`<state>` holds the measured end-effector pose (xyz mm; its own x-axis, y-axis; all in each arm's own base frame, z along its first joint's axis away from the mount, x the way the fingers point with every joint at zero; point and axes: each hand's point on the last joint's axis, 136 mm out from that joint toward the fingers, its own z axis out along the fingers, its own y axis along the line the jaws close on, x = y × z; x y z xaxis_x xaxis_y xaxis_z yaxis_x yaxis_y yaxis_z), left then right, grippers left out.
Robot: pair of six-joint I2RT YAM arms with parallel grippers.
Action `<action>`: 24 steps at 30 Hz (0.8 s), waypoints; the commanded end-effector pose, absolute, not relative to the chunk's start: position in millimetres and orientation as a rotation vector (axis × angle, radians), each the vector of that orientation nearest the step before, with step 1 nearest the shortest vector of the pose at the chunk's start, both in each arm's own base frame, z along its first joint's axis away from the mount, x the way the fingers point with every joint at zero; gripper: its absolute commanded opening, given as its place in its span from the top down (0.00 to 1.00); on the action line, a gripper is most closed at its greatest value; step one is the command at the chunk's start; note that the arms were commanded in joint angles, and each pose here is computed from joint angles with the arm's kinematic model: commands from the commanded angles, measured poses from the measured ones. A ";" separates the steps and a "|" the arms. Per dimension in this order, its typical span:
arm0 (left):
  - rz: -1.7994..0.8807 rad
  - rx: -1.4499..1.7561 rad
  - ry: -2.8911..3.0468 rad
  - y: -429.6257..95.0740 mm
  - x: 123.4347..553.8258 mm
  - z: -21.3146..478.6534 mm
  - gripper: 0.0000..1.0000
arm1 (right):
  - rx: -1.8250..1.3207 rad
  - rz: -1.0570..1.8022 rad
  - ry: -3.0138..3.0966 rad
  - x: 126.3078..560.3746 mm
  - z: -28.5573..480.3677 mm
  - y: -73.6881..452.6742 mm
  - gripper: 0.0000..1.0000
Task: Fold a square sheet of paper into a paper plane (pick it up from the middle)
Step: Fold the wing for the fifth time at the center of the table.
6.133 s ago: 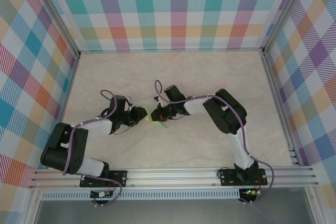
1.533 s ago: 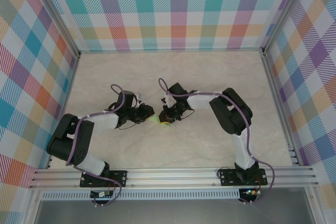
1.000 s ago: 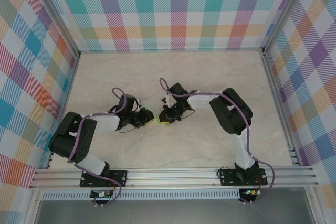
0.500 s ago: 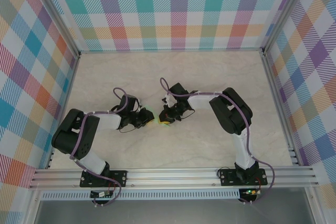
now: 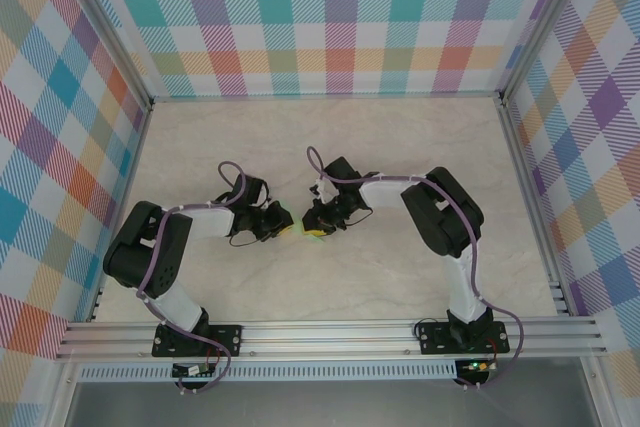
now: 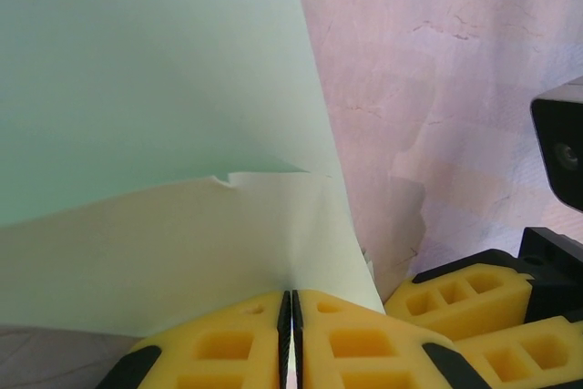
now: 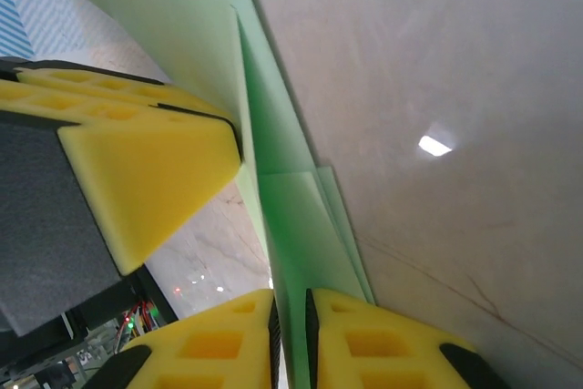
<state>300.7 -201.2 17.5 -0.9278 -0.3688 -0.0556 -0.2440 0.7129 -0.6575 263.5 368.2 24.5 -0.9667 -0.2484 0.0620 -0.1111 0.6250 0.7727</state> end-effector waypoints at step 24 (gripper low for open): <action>-0.868 -0.544 2.832 -191.2 290.3 -3.6 0.88 | 0.263 -1.107 -2.716 249.3 11.4 339.9 0.90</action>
<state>300.9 -201.4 17.3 -0.9294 -0.3663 -0.0457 -0.2510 0.7177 -0.6495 256.8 353.0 20.1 -0.9691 -0.2354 0.0741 -0.1019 0.6552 0.7485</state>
